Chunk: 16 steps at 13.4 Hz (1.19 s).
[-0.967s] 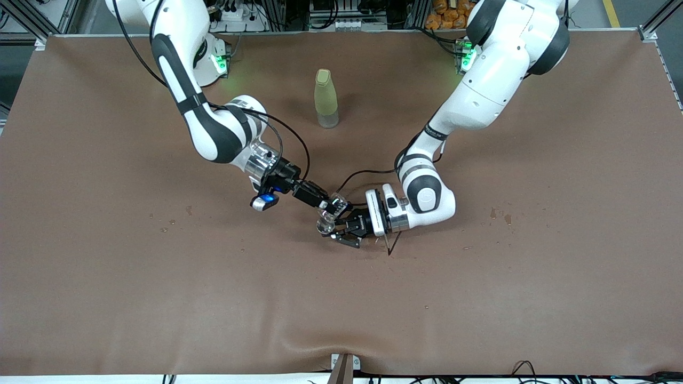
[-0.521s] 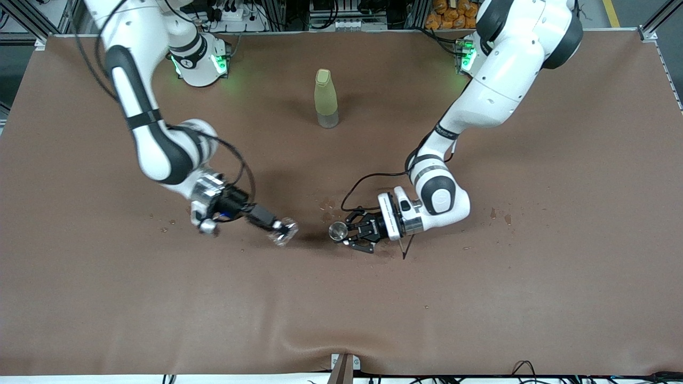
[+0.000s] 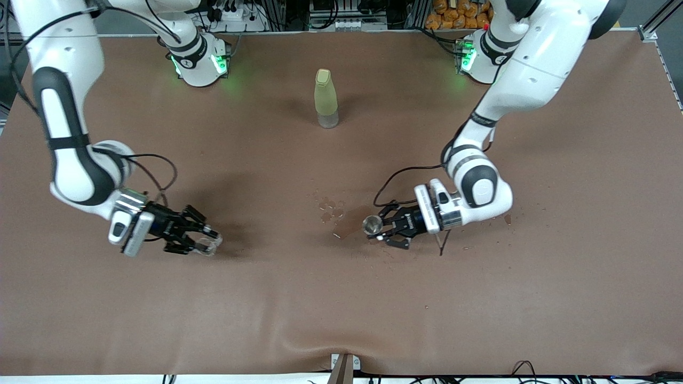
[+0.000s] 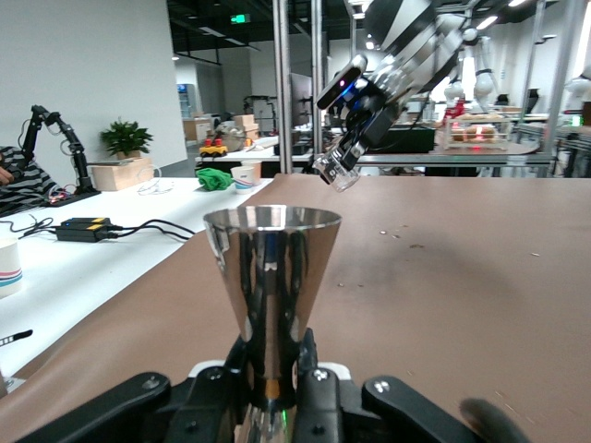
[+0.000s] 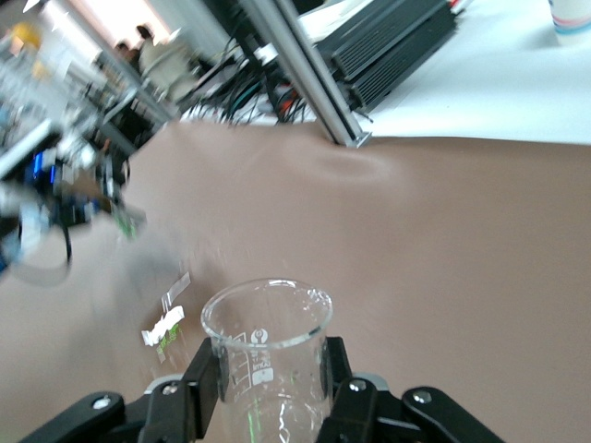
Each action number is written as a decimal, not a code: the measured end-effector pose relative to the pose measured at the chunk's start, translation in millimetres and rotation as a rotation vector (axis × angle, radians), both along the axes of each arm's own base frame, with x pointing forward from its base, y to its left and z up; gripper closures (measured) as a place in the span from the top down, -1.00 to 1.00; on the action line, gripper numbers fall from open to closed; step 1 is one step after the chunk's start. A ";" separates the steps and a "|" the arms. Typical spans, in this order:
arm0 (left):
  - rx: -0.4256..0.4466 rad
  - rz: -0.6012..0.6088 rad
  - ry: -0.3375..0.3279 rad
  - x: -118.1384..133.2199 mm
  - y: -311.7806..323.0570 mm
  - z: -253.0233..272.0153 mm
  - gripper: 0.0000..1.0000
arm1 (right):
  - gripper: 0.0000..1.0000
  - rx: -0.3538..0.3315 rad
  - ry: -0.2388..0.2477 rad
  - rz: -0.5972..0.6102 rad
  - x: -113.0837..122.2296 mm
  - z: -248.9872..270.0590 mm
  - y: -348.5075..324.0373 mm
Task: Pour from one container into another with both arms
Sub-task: 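Tilt the beaker upright and move both grippers apart, then lower the beaker and jigger onto the table with both grippers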
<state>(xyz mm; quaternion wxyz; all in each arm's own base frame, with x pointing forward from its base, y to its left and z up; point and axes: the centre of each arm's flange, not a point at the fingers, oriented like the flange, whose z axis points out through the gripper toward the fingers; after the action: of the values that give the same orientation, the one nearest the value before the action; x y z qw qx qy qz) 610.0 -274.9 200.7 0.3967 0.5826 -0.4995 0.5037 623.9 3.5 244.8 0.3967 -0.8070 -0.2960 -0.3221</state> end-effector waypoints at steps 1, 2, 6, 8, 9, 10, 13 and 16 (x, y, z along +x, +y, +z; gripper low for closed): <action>0.005 -0.021 -0.005 -3.2 20.3 4.6 -0.58 | 0.00 -0.007 -0.048 0.055 -6.4 -8.1 -29.5; 0.005 -0.043 -0.009 -6.5 42.5 9.6 -0.58 | 0.00 0.016 -0.080 0.096 -15.1 -17.1 -56.6; 0.004 -0.121 -0.020 -17.5 133.3 22.2 -0.58 | 0.00 0.173 -0.167 0.209 -49.1 -60.3 -122.1; -0.012 -0.144 -0.012 -21.9 178.2 19.9 -0.58 | 0.00 0.179 -0.231 0.251 -54.8 -74.9 -144.3; -0.015 -0.150 -0.003 -25.7 201.7 16.7 -0.58 | 0.00 0.171 -0.267 0.266 -57.8 -80.1 -156.9; -0.015 -0.154 0.005 -30.3 225.4 12.4 -0.58 | 0.00 0.166 -0.296 0.285 -61.1 -84.4 -171.5; -0.027 -0.144 -0.008 -48.1 293.6 -8.6 -0.58 | 0.00 0.168 -0.356 0.332 -67.4 -100.7 -218.7; -0.066 -0.112 -0.001 -73.5 343.2 -52.0 -0.58 | 0.00 0.179 -0.402 0.336 -77.7 -136.5 -236.4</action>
<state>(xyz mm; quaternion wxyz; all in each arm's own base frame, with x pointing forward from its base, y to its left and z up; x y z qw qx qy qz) 536.5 68.3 148.8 0.4428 0.5401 -0.5145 0.4974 546.2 -232.9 108.3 0.4476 -0.6281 -0.4688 -0.4305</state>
